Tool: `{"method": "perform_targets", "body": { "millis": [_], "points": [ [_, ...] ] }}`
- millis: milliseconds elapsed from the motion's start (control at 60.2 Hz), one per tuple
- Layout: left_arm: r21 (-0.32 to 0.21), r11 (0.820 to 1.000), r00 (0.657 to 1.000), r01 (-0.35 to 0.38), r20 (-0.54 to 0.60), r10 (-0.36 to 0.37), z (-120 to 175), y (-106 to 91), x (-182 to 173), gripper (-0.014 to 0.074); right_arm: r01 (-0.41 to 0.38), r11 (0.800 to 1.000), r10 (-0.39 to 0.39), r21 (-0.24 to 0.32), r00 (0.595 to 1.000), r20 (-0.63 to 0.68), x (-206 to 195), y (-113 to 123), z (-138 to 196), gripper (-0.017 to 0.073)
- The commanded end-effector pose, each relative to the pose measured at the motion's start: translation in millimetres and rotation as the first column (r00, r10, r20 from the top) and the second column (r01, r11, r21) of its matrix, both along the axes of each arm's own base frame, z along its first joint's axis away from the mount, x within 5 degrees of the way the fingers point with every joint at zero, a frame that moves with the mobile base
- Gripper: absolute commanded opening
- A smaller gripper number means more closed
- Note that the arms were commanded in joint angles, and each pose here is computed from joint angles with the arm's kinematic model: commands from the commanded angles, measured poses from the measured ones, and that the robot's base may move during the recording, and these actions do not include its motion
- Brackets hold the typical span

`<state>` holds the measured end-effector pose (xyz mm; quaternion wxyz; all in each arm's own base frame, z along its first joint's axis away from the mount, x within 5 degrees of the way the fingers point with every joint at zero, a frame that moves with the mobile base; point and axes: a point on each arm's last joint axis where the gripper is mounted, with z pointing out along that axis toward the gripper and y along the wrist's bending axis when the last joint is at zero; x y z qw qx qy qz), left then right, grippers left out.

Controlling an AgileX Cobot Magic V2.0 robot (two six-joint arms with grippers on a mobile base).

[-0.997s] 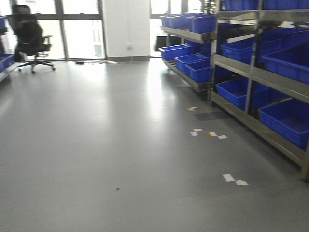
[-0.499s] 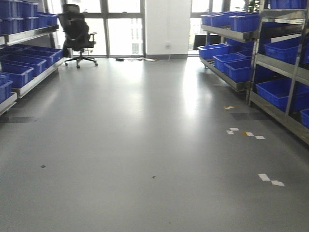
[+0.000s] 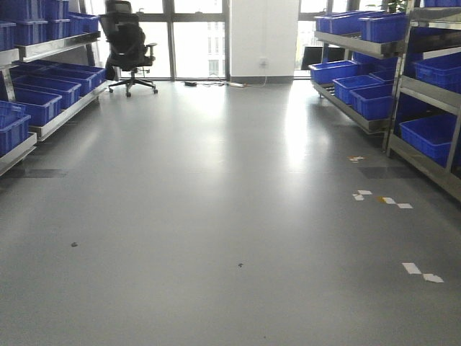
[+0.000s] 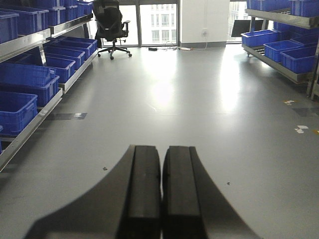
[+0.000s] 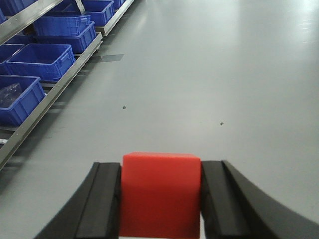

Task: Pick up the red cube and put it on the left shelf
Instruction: 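Drive the base across the floor toward the blue-bin shelf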

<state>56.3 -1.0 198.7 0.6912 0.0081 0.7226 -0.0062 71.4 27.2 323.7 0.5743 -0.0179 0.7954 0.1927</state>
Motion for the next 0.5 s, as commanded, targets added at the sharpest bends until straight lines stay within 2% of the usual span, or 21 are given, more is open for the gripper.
{"method": "perform_targets", "body": {
  "millis": [0,482],
  "points": [
    [-0.007,1.000,0.997,0.003,0.080,-0.003,1.1,-0.2,-0.1,0.0101,0.011,1.000,-0.013,0.028,0.996,0.087,3.4,-0.2,14.8,0.0055],
    [-0.007,1.000,0.997,0.003,0.080,-0.003,1.1,-0.2,-0.1,0.0101,0.011,1.000,-0.013,0.028,0.996,0.087,3.4,-0.2,14.8,0.0055]
  ]
}}
